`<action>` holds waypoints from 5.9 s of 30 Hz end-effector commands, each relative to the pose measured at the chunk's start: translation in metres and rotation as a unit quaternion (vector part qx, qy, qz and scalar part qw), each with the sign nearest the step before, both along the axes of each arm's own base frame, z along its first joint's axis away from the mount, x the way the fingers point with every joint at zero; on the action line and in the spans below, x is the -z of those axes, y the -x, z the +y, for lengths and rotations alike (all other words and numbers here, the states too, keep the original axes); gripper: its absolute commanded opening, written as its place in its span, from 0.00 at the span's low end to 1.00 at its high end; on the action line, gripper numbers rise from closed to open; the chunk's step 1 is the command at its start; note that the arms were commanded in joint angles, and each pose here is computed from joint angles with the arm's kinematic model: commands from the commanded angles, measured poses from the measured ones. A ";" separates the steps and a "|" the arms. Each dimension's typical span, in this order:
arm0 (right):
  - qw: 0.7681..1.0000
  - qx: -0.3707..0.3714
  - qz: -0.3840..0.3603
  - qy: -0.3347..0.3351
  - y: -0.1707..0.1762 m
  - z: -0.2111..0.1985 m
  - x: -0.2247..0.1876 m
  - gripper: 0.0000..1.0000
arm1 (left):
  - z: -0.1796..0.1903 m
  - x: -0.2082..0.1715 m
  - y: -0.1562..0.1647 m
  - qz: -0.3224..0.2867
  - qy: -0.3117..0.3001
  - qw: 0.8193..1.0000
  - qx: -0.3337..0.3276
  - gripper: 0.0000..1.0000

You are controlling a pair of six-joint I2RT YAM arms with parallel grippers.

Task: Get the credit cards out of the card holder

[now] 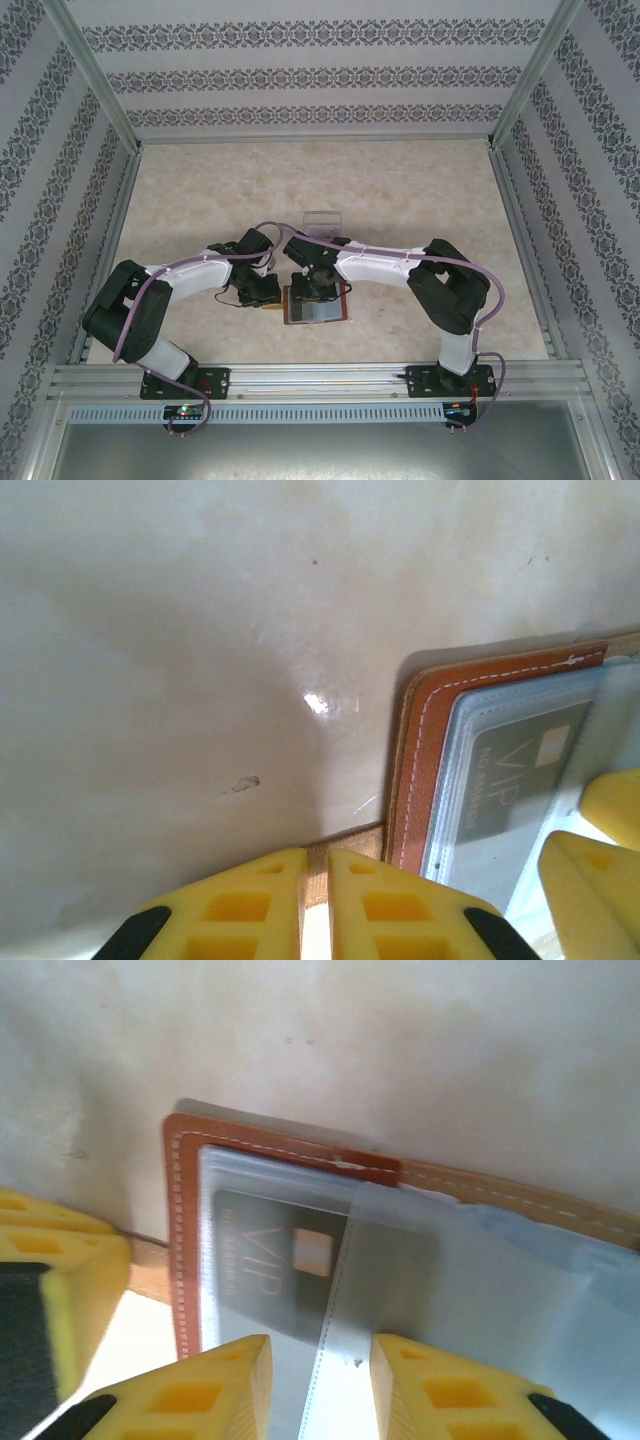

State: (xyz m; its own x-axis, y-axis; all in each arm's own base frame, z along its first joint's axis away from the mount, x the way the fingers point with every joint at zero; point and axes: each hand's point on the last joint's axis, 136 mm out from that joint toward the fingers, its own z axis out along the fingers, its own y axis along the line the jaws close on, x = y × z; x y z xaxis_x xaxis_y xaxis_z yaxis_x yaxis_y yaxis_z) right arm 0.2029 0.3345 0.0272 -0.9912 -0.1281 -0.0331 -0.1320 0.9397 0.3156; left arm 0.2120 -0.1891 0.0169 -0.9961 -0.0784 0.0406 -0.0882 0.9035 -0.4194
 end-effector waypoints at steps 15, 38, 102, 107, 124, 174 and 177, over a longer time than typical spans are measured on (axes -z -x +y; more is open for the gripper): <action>0.987 -0.002 -0.054 0.148 0.001 -0.060 -0.024 0.40 | 0.007 0.005 0.010 0.012 -0.008 1.000 0.010 0.14; 0.991 0.007 -0.046 0.127 0.007 -0.069 -0.017 0.00 | 0.009 0.006 0.014 0.026 -0.015 0.999 0.013 0.14; 0.993 0.024 0.000 -0.117 0.003 -0.024 -0.035 0.15 | -0.044 0.004 -0.002 0.011 0.007 0.999 0.045 0.03; 0.991 0.024 0.016 -0.130 0.004 -0.019 -0.026 0.14 | -0.037 0.006 -0.001 0.007 -0.012 0.999 0.047 0.03; 0.991 0.031 0.036 -0.128 0.000 -0.013 -0.003 0.17 | -0.029 0.003 0.006 0.008 -0.024 0.999 0.045 0.03; 0.993 0.037 0.012 -0.108 -0.006 -0.031 -0.013 0.28 | -0.056 -0.024 0.000 -0.003 -0.006 0.998 0.065 0.06; 0.993 0.030 0.021 -0.109 -0.004 -0.030 -0.007 0.27 | -0.052 -0.014 0.003 0.008 -0.019 0.998 0.065 0.06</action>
State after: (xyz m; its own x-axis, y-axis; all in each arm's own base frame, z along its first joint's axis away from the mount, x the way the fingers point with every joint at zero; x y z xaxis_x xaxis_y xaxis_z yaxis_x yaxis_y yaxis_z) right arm 0.2106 0.3080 0.0422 -0.9984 -0.0439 -0.0348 -0.0556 0.8521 0.5205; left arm 0.2154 -0.2413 0.0393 -0.9987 0.0463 0.0197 0.0344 0.9138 -0.4046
